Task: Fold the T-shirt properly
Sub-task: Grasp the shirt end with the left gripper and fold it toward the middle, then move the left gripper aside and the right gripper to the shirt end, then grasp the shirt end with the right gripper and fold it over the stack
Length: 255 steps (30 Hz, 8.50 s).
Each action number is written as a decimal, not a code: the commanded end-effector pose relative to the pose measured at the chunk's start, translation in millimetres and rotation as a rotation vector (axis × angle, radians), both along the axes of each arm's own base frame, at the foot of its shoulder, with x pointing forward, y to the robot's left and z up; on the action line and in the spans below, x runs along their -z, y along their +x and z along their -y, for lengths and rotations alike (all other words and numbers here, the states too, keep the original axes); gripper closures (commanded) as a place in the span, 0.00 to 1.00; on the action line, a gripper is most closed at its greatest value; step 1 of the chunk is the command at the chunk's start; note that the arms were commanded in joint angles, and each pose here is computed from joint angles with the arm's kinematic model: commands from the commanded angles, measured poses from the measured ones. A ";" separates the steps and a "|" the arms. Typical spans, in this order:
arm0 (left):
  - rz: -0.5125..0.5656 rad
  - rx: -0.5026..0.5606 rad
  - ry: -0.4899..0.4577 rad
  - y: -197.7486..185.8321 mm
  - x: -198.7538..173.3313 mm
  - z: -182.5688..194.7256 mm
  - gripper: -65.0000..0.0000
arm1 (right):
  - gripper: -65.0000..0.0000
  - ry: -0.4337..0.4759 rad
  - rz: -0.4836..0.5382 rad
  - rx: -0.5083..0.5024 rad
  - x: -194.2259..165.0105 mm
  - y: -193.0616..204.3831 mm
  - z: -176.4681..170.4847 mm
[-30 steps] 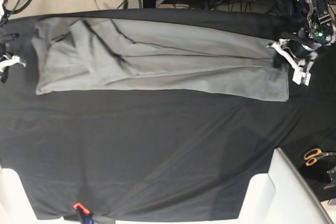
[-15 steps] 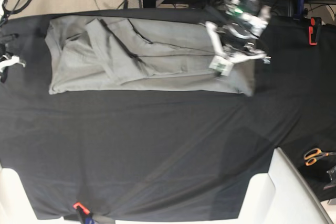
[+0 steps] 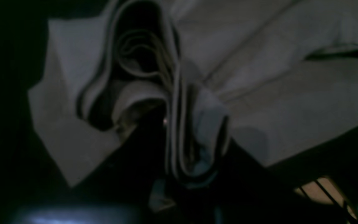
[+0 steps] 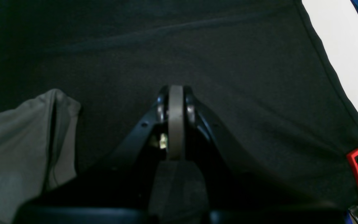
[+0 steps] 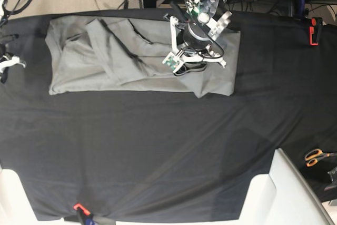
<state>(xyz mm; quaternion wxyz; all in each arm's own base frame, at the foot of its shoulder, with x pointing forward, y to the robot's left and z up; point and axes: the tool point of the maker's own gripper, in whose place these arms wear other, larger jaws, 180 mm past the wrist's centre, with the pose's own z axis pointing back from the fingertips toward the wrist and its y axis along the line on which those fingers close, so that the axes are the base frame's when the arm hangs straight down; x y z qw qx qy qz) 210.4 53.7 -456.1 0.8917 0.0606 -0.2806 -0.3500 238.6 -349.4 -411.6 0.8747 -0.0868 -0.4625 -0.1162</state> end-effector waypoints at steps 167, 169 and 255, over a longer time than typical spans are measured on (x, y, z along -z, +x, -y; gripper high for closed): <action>0.069 -0.554 -0.412 -57.3 -40.3 -206.3 1.00 | 0.99 0.099 -0.454 -0.200 29.1 -2.9 -69.4; 0.068 -0.553 -0.410 -57.4 -40.3 -206.5 1.00 | 0.99 0.009 -0.458 -0.206 22.9 -1.4 -88.5; -0.007 -0.416 -0.247 -69.8 -15.1 -179.2 1.00 | 0.99 0.340 -0.417 -0.445 8.9 -0.4 -392.1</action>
